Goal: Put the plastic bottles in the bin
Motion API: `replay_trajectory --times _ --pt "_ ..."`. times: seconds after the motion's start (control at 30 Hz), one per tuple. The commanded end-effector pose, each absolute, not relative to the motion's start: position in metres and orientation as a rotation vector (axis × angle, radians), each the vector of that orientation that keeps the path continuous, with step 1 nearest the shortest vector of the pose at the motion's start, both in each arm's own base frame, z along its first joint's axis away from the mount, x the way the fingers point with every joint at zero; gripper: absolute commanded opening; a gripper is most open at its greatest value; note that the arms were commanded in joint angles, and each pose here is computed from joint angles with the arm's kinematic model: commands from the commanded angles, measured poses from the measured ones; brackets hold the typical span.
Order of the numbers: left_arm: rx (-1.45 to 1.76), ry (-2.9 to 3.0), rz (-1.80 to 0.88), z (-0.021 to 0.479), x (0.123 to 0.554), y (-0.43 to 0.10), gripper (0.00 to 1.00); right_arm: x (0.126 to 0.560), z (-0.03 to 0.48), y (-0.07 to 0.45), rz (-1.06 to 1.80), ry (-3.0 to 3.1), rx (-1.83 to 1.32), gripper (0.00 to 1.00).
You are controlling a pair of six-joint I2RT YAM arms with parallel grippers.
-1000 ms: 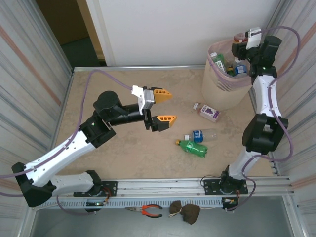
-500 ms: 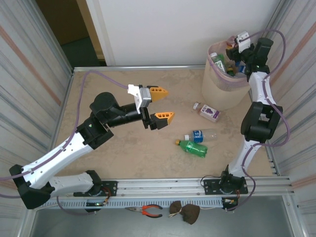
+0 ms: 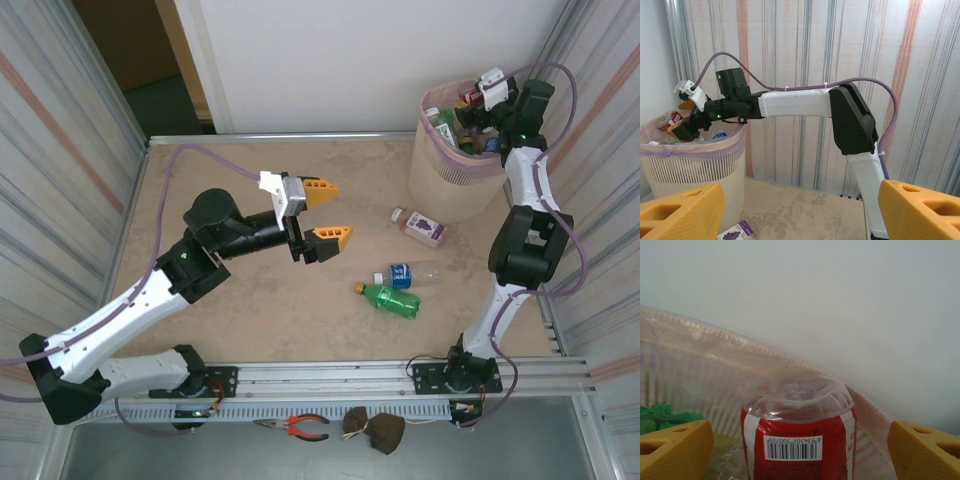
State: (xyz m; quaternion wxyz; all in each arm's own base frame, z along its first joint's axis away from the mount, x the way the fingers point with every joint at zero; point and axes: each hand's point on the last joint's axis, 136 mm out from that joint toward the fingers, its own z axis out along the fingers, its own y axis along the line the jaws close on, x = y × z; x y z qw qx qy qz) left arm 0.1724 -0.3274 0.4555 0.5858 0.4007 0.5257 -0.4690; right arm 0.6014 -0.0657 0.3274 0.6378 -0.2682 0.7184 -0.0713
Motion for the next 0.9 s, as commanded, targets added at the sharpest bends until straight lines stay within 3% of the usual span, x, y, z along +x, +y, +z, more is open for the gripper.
replay_trajectory --times 0.0,0.27,0.3,0.47,0.53,0.87 --pt "0.897 1.179 -1.098 0.472 0.166 -0.315 0.81 0.577 0.368 -0.048 -0.132 1.57 -0.642 0.91" --pt "0.887 1.175 -1.111 0.472 0.164 -0.312 0.8 0.564 0.396 -0.042 0.016 1.563 -0.518 0.92" --pt "0.886 1.173 -1.112 0.472 0.163 -0.312 0.8 0.566 0.399 -0.046 0.038 1.571 -0.464 0.88" --pt "0.883 1.174 -1.108 0.471 0.164 -0.311 0.8 0.588 0.401 -0.061 0.212 1.666 -0.217 0.52" --pt "0.881 1.175 -1.107 0.471 0.163 -0.31 0.8 0.598 0.399 -0.065 0.271 1.707 -0.138 0.46" --pt "0.867 1.182 -1.092 0.47 0.164 -0.306 0.8 0.636 0.357 -0.064 0.392 1.825 -0.023 0.49"
